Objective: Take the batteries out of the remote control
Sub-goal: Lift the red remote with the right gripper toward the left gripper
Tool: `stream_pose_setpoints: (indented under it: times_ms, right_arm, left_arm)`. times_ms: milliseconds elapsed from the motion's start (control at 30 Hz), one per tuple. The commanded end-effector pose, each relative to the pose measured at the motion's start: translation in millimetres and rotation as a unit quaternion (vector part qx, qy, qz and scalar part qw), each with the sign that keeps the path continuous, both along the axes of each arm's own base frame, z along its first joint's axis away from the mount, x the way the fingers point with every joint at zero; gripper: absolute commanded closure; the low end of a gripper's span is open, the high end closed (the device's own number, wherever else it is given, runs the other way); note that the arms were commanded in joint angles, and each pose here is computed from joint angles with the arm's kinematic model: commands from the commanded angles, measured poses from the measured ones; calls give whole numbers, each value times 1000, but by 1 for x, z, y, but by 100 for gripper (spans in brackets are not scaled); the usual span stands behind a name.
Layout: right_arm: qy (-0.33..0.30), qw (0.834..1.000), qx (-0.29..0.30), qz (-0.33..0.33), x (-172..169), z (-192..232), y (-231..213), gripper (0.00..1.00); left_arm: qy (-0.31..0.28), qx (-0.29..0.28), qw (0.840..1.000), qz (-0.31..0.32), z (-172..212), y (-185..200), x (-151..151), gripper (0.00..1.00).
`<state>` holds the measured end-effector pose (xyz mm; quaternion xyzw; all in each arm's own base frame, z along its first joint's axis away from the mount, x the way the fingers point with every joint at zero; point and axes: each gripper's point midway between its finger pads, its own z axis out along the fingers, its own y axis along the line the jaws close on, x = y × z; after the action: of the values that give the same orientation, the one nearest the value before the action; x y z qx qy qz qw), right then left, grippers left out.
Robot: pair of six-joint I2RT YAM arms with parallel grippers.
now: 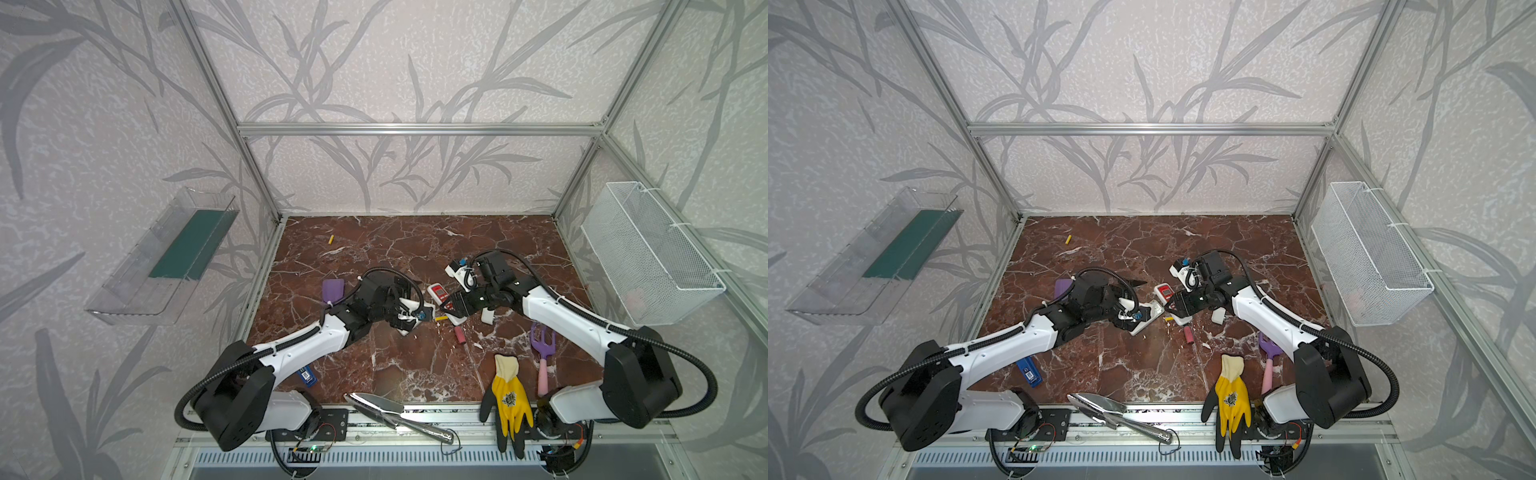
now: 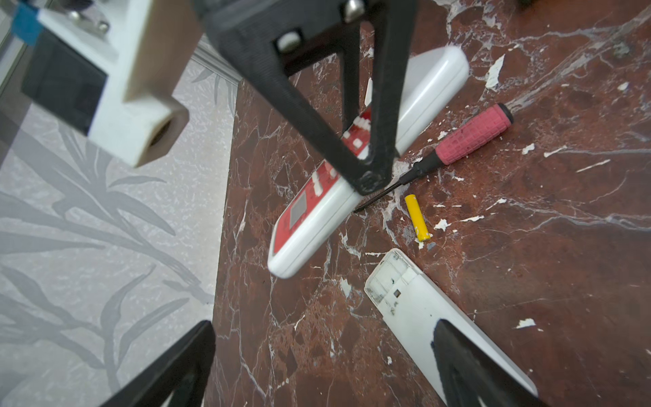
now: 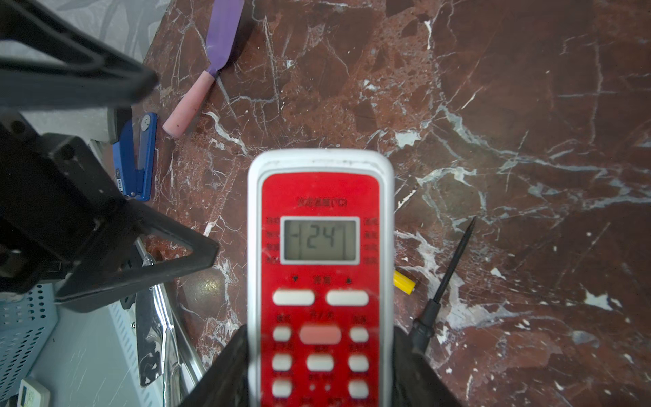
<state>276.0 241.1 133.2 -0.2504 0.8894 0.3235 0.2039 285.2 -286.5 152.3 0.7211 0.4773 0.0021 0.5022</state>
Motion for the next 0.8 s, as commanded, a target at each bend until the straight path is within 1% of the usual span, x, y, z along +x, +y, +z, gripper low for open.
stream_pose_setpoints:
  times_ms: [0,167,200,267,500,767]
  right_arm:
    - [6,1000,11,23,-11,4,4,64]
    - [8,999,21,39,-18,8,8,64]
    - [9,999,24,42,-19,9,8,64]
    - [11,998,32,48,-22,11,10,64]
    - [17,997,42,62,-25,13,15,65]
    - [22,996,38,76,-25,12,19,65]
  left_arm:
    - [-70,13,997,-18,13,-10,11,6]
    - [-93,22,995,-25,14,-16,17,15]
    - [-90,18,995,-25,15,-18,18,19]
    - [-105,12,994,-29,15,-21,20,23]
    - [-107,18,993,-50,12,-30,22,28]
    - [-110,43,990,-81,6,-36,17,39]
